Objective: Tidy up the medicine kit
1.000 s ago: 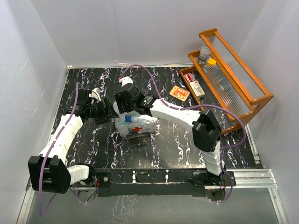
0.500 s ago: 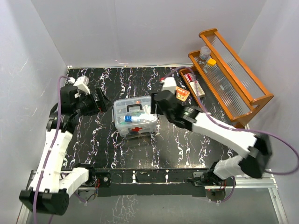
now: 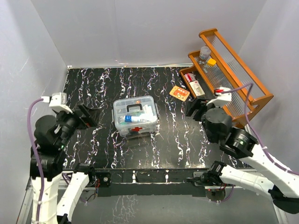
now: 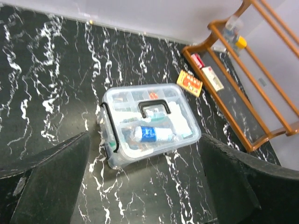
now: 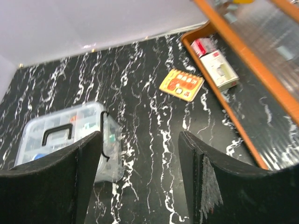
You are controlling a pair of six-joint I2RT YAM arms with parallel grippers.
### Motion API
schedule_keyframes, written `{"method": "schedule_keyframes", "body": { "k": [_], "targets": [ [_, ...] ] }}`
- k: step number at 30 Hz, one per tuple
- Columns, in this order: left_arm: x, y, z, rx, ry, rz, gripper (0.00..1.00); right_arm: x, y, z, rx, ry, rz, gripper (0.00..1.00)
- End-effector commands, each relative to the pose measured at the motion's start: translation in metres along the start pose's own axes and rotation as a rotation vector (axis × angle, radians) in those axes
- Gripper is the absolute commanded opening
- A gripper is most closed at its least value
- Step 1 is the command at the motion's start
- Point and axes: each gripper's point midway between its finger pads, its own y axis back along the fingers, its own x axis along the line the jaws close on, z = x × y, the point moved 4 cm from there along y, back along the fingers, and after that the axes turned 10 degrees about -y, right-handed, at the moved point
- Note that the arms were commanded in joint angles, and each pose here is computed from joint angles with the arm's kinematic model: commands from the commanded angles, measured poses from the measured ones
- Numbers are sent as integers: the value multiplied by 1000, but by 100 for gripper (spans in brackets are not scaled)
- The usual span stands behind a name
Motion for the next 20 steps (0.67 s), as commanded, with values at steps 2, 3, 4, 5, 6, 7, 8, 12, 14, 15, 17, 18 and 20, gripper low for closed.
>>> {"method": "schedule_keyframes", "body": {
  "k": [2, 3, 4, 5, 6, 7, 8, 12, 14, 15, 17, 18, 20],
  "targets": [
    [4, 31, 23, -101, -8, 93, 99, -20, 26, 51, -141, -49, -72, 66],
    [3, 35, 26, -112, -7, 97, 99, -23, 30, 55, -151, -49, -67, 66],
    [2, 40, 29, -124, -7, 98, 99, -24, 33, 59, -167, -55, -62, 67],
    [0, 43, 32, -132, -6, 97, 99, -26, 36, 63, -179, -58, -56, 68],
    [-1, 47, 34, -145, -10, 97, 99, -28, 39, 67, -192, -66, -49, 68],
    [-1, 51, 36, -154, -13, 97, 99, -29, 41, 70, -200, -72, -45, 69],
    [-1, 54, 38, -162, -18, 102, 99, -30, 44, 72, -208, -81, -41, 69],
    [1, 62, 38, -171, -40, 127, 99, -35, 53, 81, -232, -116, -24, 70],
    [2, 63, 37, -167, -46, 132, 99, -37, 57, 84, -241, -131, -18, 70],
    [3, 64, 36, -166, -47, 137, 99, -38, 58, 85, -244, -137, -17, 70],
    [5, 65, 35, -169, -34, 155, 99, -39, 60, 86, -249, -149, -14, 70],
    [4, 66, 35, -176, -32, 152, 99, -39, 60, 86, -250, -152, -14, 70],
    [4, 66, 36, -183, -34, 148, 99, -38, 59, 86, -247, -154, -13, 70]
  ]
}}
